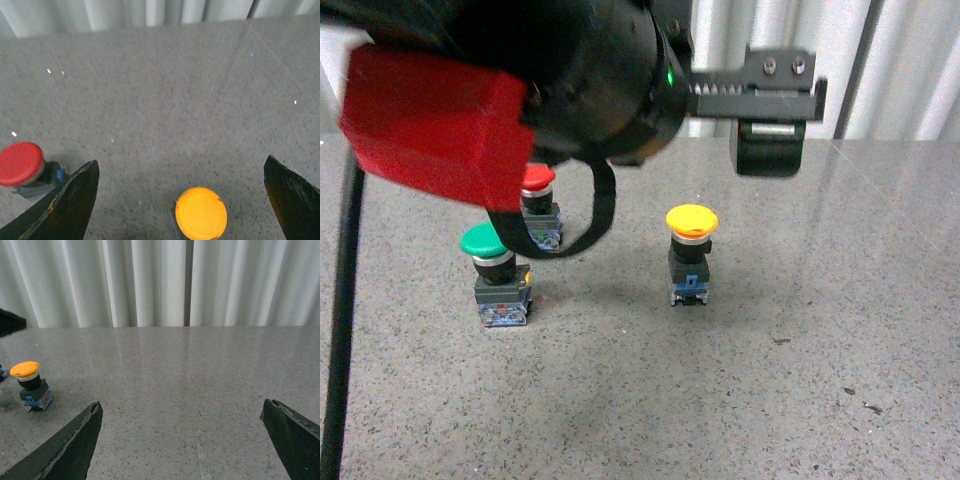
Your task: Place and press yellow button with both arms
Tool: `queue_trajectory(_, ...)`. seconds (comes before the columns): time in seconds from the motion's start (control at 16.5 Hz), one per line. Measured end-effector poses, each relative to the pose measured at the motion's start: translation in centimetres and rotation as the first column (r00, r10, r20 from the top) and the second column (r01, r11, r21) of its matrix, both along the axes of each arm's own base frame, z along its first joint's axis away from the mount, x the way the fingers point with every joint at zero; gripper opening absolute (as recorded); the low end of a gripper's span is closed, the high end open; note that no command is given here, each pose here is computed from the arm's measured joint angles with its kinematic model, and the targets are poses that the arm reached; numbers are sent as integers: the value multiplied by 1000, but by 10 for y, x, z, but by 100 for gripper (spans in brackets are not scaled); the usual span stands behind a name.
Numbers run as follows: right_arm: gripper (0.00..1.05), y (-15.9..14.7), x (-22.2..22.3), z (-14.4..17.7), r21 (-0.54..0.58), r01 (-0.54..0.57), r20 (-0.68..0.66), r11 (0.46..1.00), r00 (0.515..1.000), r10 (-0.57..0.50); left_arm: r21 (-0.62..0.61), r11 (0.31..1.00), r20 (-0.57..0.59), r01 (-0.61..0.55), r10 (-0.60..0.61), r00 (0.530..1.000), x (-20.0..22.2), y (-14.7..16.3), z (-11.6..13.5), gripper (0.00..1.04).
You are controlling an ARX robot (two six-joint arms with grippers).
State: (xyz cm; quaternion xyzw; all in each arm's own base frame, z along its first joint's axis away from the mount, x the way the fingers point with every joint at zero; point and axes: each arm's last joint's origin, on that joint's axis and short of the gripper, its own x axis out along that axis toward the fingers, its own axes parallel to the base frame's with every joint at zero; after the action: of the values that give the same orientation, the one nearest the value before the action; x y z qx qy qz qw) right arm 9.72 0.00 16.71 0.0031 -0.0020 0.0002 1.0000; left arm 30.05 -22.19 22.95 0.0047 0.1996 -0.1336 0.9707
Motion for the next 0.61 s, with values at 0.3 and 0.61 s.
queue_trajectory(0.3,98,0,0,0,0,0,0,1000,1000,0,202,971,300,-131,66,952,-41,62,50,98)
queue_trajectory(0.61,98,0,0,0,0,0,1,1000,1000,0,-53,959,406,-280,277,871,-118,160,19,47)
